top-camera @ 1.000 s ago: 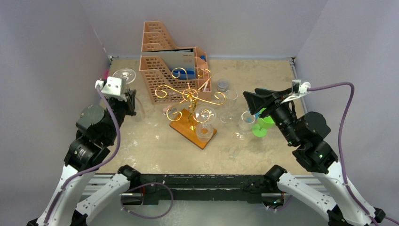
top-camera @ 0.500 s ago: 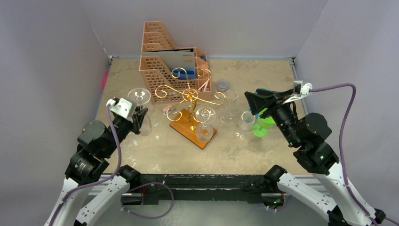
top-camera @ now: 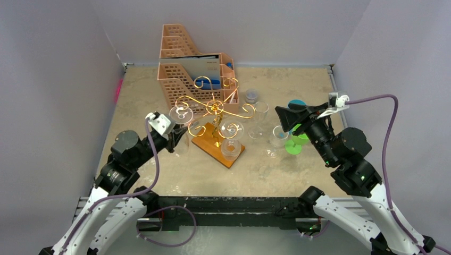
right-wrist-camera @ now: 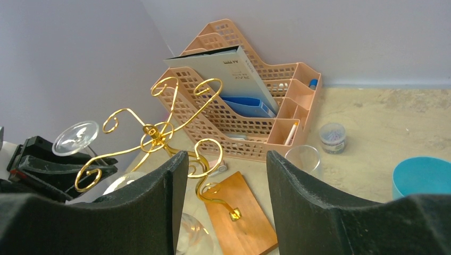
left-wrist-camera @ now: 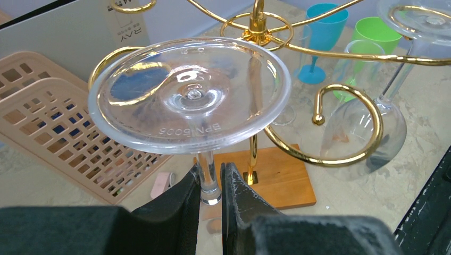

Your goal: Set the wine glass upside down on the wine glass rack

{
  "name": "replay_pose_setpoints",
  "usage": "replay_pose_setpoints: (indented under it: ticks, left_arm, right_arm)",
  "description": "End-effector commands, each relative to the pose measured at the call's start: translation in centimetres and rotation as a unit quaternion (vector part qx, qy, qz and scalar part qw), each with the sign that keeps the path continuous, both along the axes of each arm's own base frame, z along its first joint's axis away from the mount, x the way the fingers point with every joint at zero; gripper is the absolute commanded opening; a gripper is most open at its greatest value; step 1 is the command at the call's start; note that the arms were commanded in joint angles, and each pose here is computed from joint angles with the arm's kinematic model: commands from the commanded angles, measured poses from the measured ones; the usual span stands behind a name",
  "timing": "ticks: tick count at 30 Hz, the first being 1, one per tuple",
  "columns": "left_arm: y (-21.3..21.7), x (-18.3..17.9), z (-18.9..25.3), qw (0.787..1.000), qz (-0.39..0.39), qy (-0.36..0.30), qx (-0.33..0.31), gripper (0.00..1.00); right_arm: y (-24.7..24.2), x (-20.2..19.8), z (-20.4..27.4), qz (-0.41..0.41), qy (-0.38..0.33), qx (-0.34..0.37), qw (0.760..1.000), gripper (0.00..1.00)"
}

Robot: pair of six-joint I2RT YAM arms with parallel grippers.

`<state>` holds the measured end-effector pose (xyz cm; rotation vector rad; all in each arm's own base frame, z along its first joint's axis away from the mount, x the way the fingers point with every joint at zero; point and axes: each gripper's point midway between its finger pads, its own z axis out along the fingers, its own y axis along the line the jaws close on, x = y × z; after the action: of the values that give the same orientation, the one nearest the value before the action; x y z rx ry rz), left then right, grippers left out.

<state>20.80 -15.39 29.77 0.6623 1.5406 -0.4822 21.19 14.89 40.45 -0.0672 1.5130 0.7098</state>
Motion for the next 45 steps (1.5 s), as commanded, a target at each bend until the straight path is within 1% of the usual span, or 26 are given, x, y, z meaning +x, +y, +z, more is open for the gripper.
replay_pose_setpoints:
  ticks: [1, 5, 7, 11, 16, 22, 29, 37, 45]
  left_arm:
    - [-1.0, 0.9, 3.2, 0.998, -0.011, -0.046, -0.039, 0.00]
    - [-0.2, 2.2, 3.0, 0.998, 0.031, -0.038, -0.046, 0.00]
    - [-0.1, 2.6, 2.7, 0.997, 0.039, -0.037, -0.050, 0.00]
    - [-0.9, 3.0, 2.5, 0.997, 0.032, -0.028, -0.069, 0.00]
    - [-1.6, 3.3, 3.4, 0.993, 0.021, -0.053, -0.106, 0.00]
    - [-1.8, 3.5, 3.3, 0.992, 0.015, -0.072, -0.106, 0.00]
    - [-2.7, 4.9, 2.7, 0.992, 0.008, -0.078, -0.099, 0.00]
    - [-1.7, 6.4, 2.0, 0.989, 0.057, -0.077, -0.113, 0.00]
    - [0.8, 7.4, 2.2, 0.978, 0.133, -0.082, -0.139, 0.00]
  right_arm:
    - [-0.4, -0.1, 0.8, -0.008, -0.009, 0.019, 1.000, 0.58]
    - [-0.3, -0.1, 0.6, -0.007, -0.010, 0.018, 1.000, 0.58]
    - [-0.7, 0.0, 0.5, -0.017, -0.013, 0.009, 1.000, 0.58]
    - [-1.5, 0.1, 0.8, -0.032, -0.024, -0.001, 0.999, 0.59]
    - [-1.0, 0.1, 0.7, -0.022, -0.018, -0.003, 1.000, 0.60]
    - [-1.4, -0.2, 0.4, -0.025, -0.013, 0.001, 1.000, 0.60]
    - [-1.0, -0.1, 0.3, -0.019, -0.002, 0.004, 1.000, 0.59]
    - [-1.0, -0.4, 0.1, -0.017, 0.001, 0.003, 1.000, 0.60]
    - [-0.8, -0.1, -0.2, -0.017, 0.007, 0.000, 1.000, 0.60]
